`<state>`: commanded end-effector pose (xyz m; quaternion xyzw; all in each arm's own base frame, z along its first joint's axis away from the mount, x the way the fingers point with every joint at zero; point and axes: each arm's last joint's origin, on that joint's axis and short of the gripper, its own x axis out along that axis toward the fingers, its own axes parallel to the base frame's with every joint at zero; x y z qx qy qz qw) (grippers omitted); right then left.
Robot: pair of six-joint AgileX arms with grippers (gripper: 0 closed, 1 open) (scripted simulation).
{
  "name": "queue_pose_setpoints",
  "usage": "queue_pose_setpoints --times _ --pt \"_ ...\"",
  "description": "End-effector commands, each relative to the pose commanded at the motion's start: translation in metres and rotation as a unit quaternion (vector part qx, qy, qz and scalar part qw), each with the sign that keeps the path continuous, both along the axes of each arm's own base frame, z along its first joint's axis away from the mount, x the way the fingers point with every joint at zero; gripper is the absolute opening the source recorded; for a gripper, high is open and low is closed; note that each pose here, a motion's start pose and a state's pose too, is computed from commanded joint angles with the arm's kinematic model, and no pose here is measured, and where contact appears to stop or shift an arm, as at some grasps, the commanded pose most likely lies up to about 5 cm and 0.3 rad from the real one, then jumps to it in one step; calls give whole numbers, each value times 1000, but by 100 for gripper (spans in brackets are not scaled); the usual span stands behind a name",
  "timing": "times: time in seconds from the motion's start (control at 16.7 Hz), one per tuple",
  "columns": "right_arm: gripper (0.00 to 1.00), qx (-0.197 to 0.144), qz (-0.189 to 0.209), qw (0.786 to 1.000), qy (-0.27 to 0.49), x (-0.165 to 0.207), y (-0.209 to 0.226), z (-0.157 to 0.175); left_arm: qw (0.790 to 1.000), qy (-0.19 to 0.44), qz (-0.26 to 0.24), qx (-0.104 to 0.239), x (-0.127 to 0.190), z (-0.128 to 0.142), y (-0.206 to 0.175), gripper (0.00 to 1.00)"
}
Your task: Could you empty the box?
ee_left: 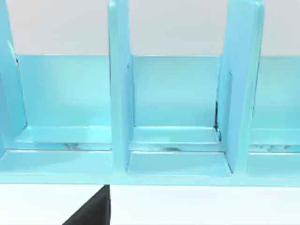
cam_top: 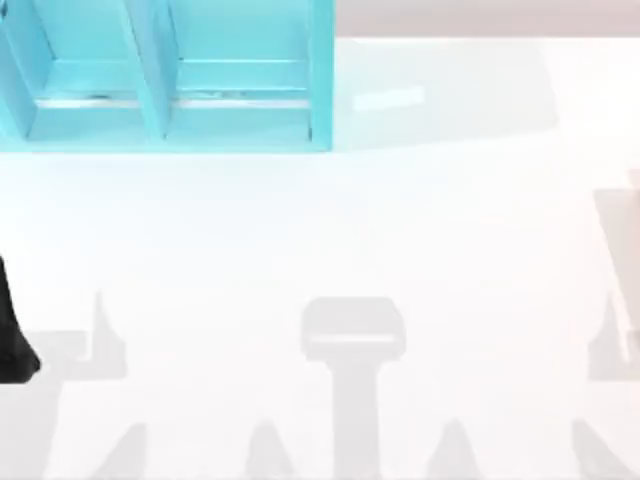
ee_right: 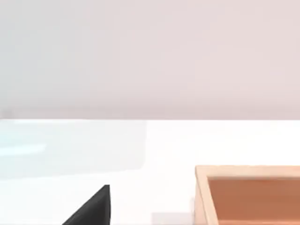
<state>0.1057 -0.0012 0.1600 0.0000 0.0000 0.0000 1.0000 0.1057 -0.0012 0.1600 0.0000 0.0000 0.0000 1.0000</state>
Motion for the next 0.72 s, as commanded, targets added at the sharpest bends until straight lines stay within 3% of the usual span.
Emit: queue_pose_setpoints --times 0.18,0.42,0.6,0.72 --pt "100 -4 -3 1000 5 0 -1 2 1000 0 0 0 0 0 0 100" --pt "100 -38 -34 996 68 1 -8 29 1000 0 0 0 0 0 0 100" --pt "100 -64 -57 982 168 12 -16 59 1000 0 0 0 0 0 0 100" --pt "100 -73 -64 959 267 27 -25 73 1000 0 0 0 0 0 0 100"
